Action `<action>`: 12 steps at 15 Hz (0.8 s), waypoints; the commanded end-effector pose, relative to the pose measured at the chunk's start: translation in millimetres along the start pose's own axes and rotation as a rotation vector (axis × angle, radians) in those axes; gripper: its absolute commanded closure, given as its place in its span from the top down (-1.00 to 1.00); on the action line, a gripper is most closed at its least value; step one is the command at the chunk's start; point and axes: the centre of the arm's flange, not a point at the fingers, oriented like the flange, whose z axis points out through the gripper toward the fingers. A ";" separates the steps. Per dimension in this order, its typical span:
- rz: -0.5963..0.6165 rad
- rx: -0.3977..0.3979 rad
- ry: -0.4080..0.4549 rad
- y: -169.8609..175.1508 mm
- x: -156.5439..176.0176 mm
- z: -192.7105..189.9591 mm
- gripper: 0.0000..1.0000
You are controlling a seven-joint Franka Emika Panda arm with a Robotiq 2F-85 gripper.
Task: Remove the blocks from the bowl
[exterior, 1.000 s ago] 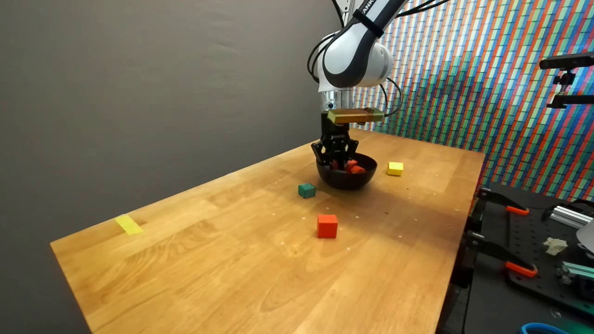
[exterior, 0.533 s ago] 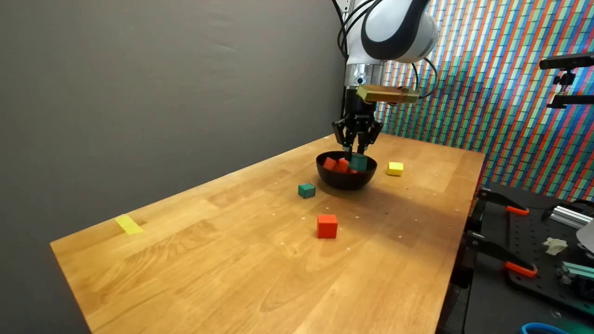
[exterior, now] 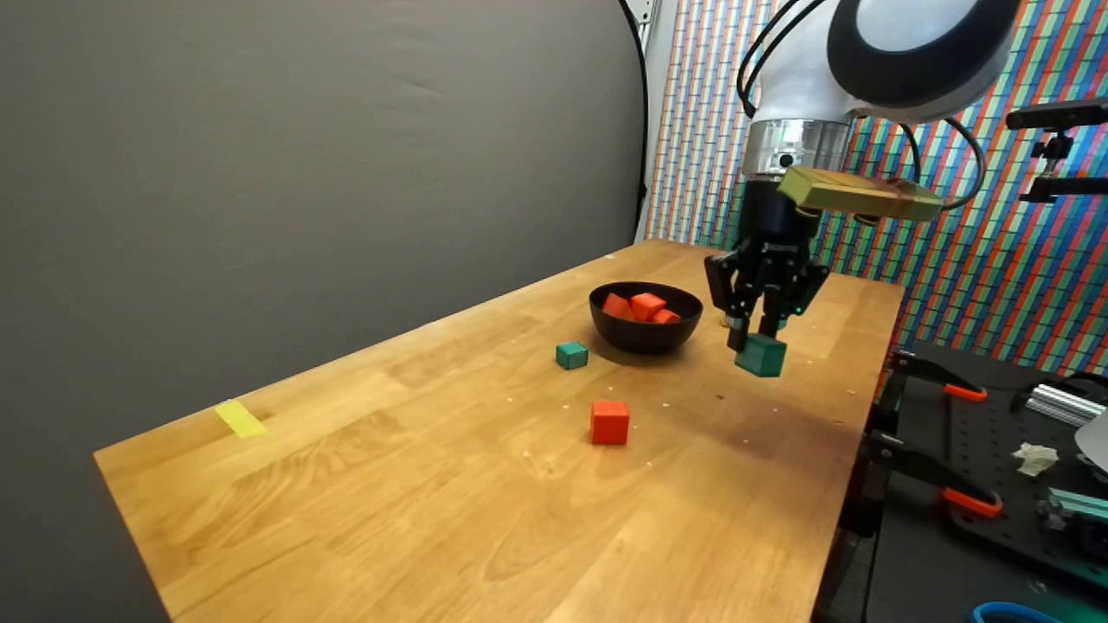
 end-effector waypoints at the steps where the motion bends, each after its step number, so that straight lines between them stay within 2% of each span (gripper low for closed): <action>1: 0.119 0.049 0.118 -3.6 -57.3 24.4 -0.53; 5: 0.162 0.073 0.288 -30.4 -68.8 43.4 -0.53; 8: 0.189 0.013 0.310 -17.8 -54.3 59.9 -0.53; 9: 0.183 -0.023 0.296 -11.8 -49.6 61.2 -0.44; 10: 0.175 -0.045 0.284 -6.8 -46.1 61.3 0.17; 11: 0.171 -0.053 0.280 -3.8 -45.2 58.7 0.20; 12: 0.167 -0.024 0.251 -8.5 -2.1 61.9 -0.19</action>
